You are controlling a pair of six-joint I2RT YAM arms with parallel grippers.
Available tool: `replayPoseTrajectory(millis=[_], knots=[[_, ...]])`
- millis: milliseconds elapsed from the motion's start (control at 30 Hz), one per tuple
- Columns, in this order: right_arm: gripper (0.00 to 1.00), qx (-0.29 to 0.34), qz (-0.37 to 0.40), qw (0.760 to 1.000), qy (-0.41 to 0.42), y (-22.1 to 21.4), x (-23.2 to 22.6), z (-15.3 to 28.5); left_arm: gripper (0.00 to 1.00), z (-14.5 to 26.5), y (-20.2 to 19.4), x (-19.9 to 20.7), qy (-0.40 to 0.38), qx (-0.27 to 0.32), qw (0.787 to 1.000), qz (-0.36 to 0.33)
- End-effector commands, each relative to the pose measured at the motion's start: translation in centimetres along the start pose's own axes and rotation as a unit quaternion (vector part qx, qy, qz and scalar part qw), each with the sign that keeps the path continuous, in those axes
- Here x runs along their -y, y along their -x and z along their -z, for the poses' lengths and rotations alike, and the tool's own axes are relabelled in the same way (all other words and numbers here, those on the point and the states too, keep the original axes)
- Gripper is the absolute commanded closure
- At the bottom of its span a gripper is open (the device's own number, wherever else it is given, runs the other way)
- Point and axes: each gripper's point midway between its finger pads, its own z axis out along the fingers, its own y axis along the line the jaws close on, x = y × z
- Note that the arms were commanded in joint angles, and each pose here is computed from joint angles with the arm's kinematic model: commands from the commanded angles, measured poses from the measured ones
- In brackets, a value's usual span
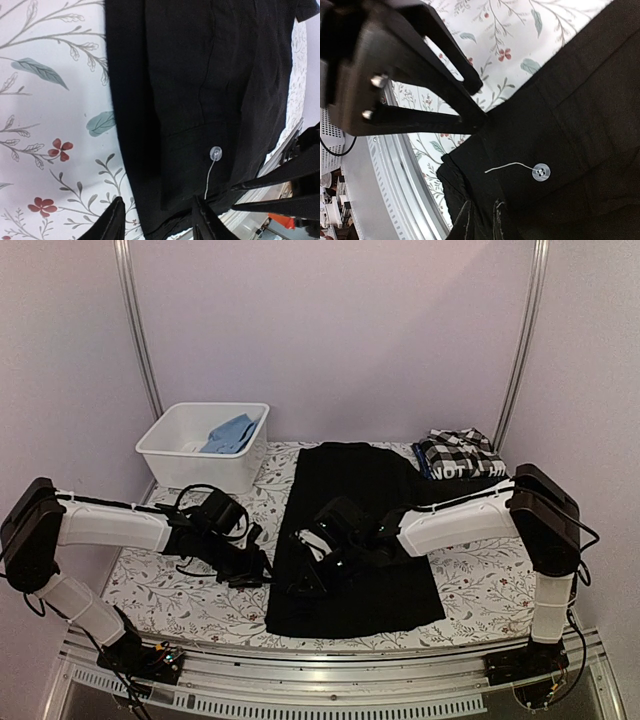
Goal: Fold and stack the long sleeve shirts
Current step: Move the 1/3-folded shirt to the center of the board.
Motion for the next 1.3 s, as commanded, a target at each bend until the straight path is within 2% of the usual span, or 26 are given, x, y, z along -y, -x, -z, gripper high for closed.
replayPoseTrajectory(millis=[0, 133, 233, 533, 667, 733, 833, 933, 1000, 1267], knots=[[0.87, -0.027, -0.020, 0.999, -0.013, -2.9, 1.6, -2.3, 0.53, 0.3, 0.6, 0.4, -0.016, 0.011, 1.000, 0.012], [0.88, -0.037, -0.028, 0.999, -0.021, -4.1, 2.7, -3.2, 0.45, -0.1, -0.1, 0.0, -0.018, -0.002, 1.000, 0.024], [0.88, -0.039, -0.029, 0.998, -0.025, -4.4, 3.1, -3.4, 0.44, -0.4, -0.9, -0.3, -0.019, -0.014, 0.999, 0.029], [0.86, 0.002, -0.005, 0.999, -0.041, -2.4, 1.8, -0.2, 0.52, -1.3, -5.8, -1.0, -0.012, -0.076, 0.996, 0.036], [0.84, 0.033, 0.003, 0.998, -0.050, -1.0, 1.0, 1.8, 0.55, -1.8, -6.6, -0.7, -0.010, -0.090, 0.995, 0.033], [0.81, 0.053, 0.009, 0.997, -0.057, 0.0, 0.6, 2.9, 0.58, -2.2, -6.8, -0.6, -0.009, -0.097, 0.995, 0.033], [0.76, 0.068, 0.011, 0.995, -0.071, 0.7, 0.7, 3.7, 0.70, -2.8, -7.3, -0.8, -0.001, -0.108, 0.994, 0.035], [0.73, 0.079, 0.008, 0.993, -0.089, 1.0, 1.5, 4.3, 0.90, -3.0, -7.5, -1.0, 0.005, -0.114, 0.993, 0.043], [0.72, 0.085, 0.001, 0.992, -0.093, 1.4, 2.0, 4.7, 0.99, -2.9, -7.5, -1.1, 0.008, -0.116, 0.992, 0.048], [0.68, 0.101, -0.002, 0.990, -0.096, 1.2, 2.6, 5.6, 1.00, -1.3, -7.8, -4.9, 0.085, -0.115, 0.986, 0.081]])
